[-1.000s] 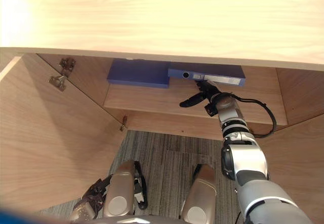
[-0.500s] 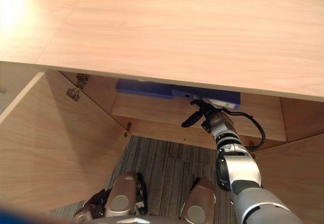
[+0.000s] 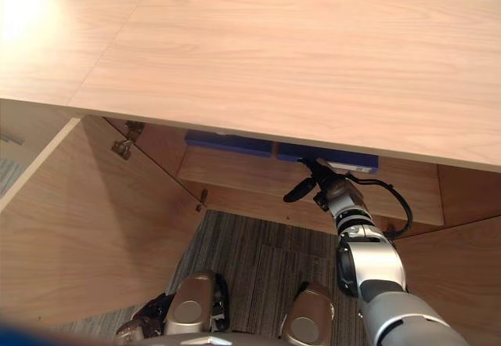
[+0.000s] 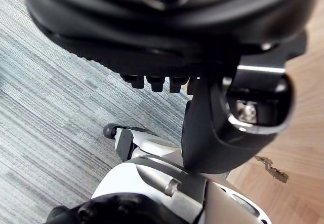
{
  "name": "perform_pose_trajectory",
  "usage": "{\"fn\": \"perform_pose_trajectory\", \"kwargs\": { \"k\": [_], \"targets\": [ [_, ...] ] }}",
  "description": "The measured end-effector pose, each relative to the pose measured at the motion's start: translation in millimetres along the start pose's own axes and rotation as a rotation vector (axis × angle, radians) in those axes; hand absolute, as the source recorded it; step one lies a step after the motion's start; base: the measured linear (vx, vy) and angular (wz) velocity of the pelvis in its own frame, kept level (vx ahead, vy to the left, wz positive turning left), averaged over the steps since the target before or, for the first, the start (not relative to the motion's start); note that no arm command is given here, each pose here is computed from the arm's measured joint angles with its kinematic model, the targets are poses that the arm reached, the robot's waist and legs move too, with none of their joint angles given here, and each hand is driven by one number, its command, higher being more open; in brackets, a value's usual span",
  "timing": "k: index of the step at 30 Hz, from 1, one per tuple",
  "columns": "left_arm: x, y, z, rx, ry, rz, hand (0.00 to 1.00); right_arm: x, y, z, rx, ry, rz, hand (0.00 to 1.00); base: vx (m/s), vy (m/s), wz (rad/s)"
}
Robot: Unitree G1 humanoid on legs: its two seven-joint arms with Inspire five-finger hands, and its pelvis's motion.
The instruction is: Walk over to the cabinet, pick up the folder, carry it to the office cabinet, place the folder inside the office cabinet, then close the office cabinet door
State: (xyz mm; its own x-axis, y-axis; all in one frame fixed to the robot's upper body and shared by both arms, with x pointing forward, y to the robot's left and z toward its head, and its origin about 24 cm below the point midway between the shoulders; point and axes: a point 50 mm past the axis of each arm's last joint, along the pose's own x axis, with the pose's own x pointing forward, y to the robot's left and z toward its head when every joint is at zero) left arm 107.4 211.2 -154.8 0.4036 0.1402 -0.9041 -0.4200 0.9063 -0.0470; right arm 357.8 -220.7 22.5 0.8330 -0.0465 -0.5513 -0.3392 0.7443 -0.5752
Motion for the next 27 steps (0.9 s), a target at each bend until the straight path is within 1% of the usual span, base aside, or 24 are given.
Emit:
{"fn": "perform_pose_trajectory", "kwargs": {
  "k": [8,12,15,20,23,27],
  "targets": [
    [0,-1,1,0.001,-0.012,-0.001,1.00,0,6,-2,0.006,-0.004,-0.041,1.00,-0.05,0.000,-0.03],
    [0,1,3,0.031,-0.019,0.012,1.00,0,11,5,-0.041,-0.029,-0.069,1.00,-0.03,-0.004,-0.11],
    [0,3,2,0.034,-0.023,0.023,1.00,-2,25,-8,-0.093,-0.016,-0.066,1.00,0.00,0.000,0.00],
    [-1,10,7,0.057,-0.057,0.054,1.00,-8,60,-37,-0.197,0.023,0.014,1.00,0.02,0.015,-0.08],
    [-2,13,14,0.051,-0.089,0.064,1.00,-10,73,-46,-0.241,0.046,0.083,1.00,-0.03,0.024,-0.47],
    [-2,3,7,0.033,-0.092,0.041,1.00,-12,79,-58,-0.333,0.080,0.150,1.00,-0.08,0.156,-1.13]
  ]
}}
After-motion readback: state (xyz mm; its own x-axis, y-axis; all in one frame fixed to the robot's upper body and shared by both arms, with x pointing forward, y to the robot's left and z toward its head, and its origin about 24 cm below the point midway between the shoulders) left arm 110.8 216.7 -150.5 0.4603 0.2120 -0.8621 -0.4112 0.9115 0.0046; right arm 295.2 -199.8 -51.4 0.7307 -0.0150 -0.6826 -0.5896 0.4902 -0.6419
